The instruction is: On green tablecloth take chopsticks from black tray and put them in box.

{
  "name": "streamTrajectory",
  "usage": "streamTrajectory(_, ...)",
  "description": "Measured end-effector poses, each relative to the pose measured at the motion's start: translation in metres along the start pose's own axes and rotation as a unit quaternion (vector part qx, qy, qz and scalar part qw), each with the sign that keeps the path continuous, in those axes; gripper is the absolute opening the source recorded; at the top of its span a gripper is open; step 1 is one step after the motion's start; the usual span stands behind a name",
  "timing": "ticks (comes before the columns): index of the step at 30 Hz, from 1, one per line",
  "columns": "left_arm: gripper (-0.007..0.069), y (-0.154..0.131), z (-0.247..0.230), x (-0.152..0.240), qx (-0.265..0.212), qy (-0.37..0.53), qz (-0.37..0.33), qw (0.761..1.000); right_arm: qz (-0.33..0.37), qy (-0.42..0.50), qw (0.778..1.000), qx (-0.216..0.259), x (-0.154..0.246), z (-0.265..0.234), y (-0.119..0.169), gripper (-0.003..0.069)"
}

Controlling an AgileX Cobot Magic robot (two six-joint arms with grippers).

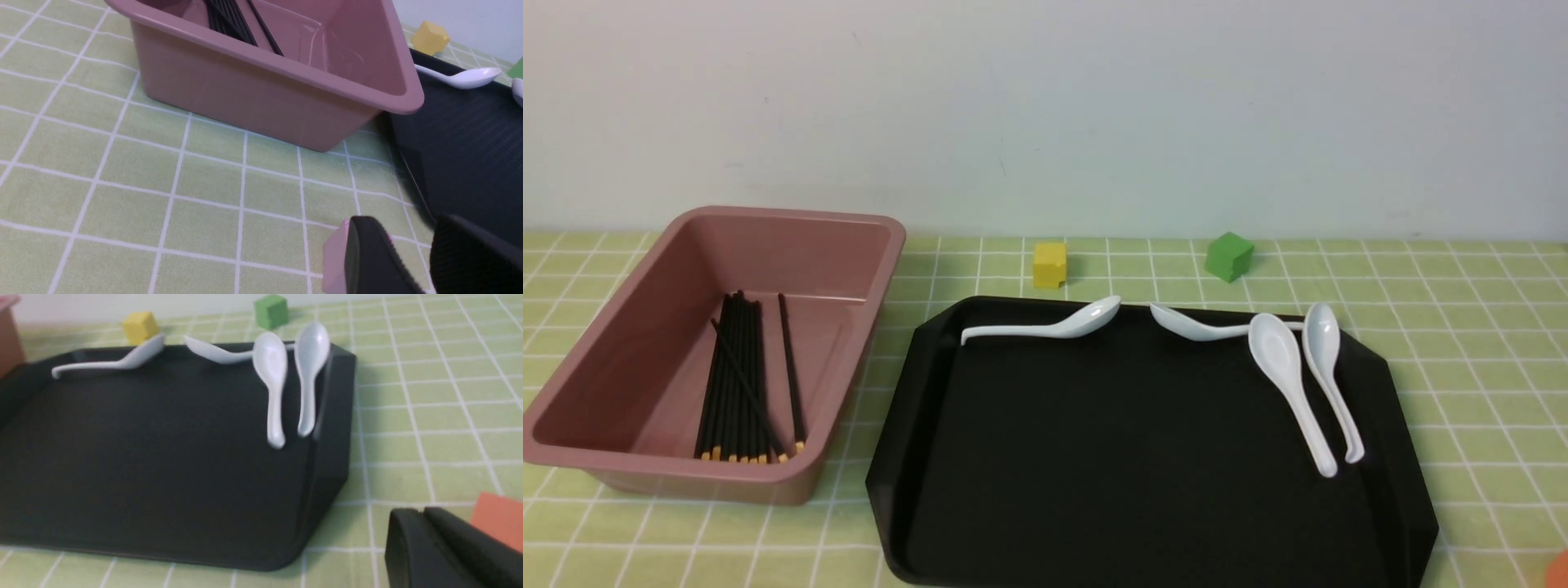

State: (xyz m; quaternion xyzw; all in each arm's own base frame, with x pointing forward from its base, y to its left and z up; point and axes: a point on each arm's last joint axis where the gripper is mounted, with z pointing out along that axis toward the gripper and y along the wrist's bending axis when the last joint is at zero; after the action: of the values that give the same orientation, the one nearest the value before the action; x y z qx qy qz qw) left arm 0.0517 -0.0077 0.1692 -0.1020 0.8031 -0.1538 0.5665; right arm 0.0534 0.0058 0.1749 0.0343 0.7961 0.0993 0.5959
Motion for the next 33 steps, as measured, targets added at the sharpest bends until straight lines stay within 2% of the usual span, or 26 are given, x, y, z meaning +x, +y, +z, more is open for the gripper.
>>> streamTrajectory(10, 0.0238, 0.0000, 0.0000, 0.0000, 0.000, 0.000, 0.000, 1.000, 0.015, 0.003, 0.998, 0.053, 0.0000, -0.0016, -0.0059, 0.0077)
streamTrajectory(33, 0.0238, 0.0000, 0.0000, 0.0000, 0.000, 0.000, 0.000, 1.000, 0.014, 0.003, 0.998, 0.054, -0.0001, -0.0017, -0.0060, 0.0106)
